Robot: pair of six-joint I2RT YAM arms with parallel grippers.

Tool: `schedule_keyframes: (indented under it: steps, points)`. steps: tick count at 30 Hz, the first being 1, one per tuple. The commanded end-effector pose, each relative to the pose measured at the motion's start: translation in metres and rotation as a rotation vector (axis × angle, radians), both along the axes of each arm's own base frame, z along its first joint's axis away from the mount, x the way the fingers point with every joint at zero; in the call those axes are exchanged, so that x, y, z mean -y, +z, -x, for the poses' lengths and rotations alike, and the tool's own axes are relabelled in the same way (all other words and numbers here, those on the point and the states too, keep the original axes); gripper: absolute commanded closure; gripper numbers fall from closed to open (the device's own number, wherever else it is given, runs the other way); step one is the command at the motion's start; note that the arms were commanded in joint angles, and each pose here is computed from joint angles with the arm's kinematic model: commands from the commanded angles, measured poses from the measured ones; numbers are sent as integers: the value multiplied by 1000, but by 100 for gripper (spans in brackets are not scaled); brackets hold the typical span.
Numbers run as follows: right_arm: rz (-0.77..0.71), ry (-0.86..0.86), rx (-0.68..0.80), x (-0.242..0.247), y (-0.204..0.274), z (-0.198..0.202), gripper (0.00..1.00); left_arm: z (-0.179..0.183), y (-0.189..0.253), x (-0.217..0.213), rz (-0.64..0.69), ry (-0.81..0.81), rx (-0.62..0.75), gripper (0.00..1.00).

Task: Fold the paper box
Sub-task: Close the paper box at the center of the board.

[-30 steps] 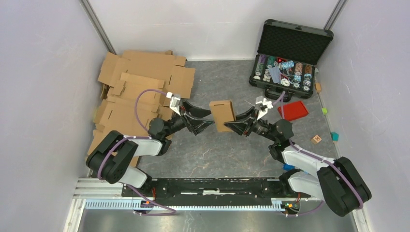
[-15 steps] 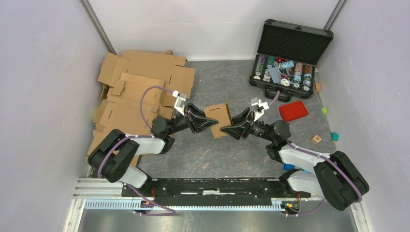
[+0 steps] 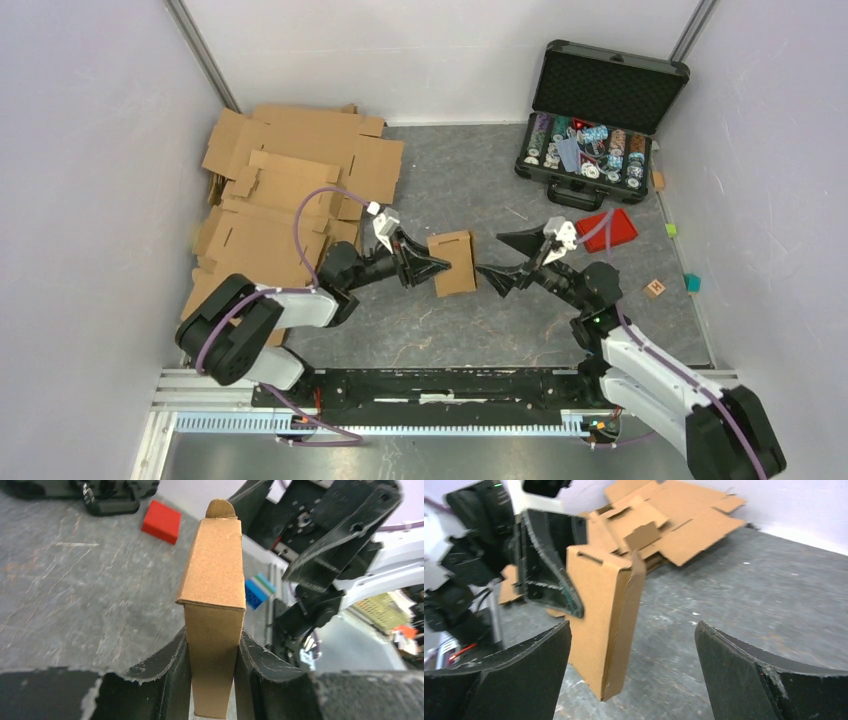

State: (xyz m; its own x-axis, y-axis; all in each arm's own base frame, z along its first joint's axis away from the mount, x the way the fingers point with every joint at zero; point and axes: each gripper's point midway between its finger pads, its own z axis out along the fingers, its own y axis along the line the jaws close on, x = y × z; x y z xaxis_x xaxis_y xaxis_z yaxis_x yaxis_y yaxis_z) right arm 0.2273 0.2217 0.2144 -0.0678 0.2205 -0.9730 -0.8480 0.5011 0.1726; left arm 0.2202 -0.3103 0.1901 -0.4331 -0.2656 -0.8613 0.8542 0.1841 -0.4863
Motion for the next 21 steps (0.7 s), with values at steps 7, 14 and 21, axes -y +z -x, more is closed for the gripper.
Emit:
schedule_keyframes:
  steps: [7, 14, 21]
  points:
    - [11, -325, 8, 50, -35, -18, 2, -20, -60, -14, -297, 244, 288, 85]
    - [48, -316, 83, 47, -41, -18, 13, -22, -76, -15, -296, 305, 442, 95]
    - [52, -208, 111, 25, -34, -12, 22, -16, -99, -10, -427, 238, 544, 95]
